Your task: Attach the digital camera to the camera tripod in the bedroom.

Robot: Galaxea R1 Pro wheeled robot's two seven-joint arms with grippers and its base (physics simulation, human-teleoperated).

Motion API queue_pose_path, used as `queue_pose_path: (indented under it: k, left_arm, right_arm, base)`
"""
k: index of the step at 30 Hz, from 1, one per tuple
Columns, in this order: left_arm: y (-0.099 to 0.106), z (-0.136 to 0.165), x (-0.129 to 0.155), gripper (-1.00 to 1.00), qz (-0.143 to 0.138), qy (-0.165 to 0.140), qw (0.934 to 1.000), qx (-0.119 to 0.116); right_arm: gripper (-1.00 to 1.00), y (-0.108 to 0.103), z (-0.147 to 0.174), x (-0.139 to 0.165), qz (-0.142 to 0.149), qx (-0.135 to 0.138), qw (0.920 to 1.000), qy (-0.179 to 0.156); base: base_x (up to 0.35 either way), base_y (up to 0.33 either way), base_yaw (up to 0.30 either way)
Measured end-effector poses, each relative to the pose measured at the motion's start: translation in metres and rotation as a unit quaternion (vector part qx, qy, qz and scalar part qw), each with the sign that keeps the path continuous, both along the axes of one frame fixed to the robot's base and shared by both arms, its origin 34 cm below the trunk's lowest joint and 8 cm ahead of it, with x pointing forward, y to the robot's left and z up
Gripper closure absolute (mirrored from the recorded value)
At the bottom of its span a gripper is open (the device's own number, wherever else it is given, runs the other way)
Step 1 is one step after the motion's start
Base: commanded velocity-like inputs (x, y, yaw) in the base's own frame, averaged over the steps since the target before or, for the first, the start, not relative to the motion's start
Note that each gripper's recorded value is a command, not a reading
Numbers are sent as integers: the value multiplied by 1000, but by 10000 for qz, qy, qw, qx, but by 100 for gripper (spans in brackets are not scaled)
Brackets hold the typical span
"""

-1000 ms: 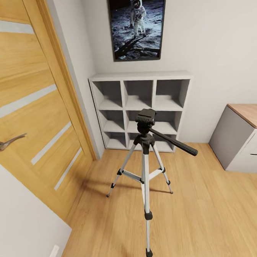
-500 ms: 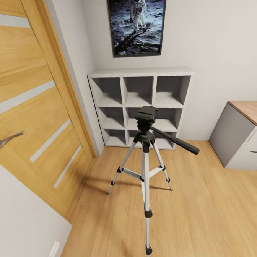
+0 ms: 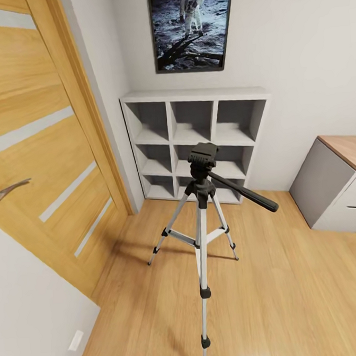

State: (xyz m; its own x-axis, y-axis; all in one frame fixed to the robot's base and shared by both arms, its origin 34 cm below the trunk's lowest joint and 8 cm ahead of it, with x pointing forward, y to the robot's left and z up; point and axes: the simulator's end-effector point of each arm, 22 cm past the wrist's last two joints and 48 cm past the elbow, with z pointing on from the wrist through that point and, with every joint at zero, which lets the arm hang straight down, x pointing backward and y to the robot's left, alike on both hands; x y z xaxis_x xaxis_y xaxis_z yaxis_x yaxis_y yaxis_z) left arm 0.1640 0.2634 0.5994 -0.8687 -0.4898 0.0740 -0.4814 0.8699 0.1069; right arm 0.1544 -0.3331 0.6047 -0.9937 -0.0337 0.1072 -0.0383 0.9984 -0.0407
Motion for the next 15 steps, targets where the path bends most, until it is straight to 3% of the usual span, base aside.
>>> queue_pose_path:
  k: [15]
  left_arm:
    - [0, -1, -10, 100, -1, 123, 9999, 0]
  right_arm:
    - [-100, 1, -1, -10, -1, 5, 9999, 121]
  base:
    - [0, 0, 0]
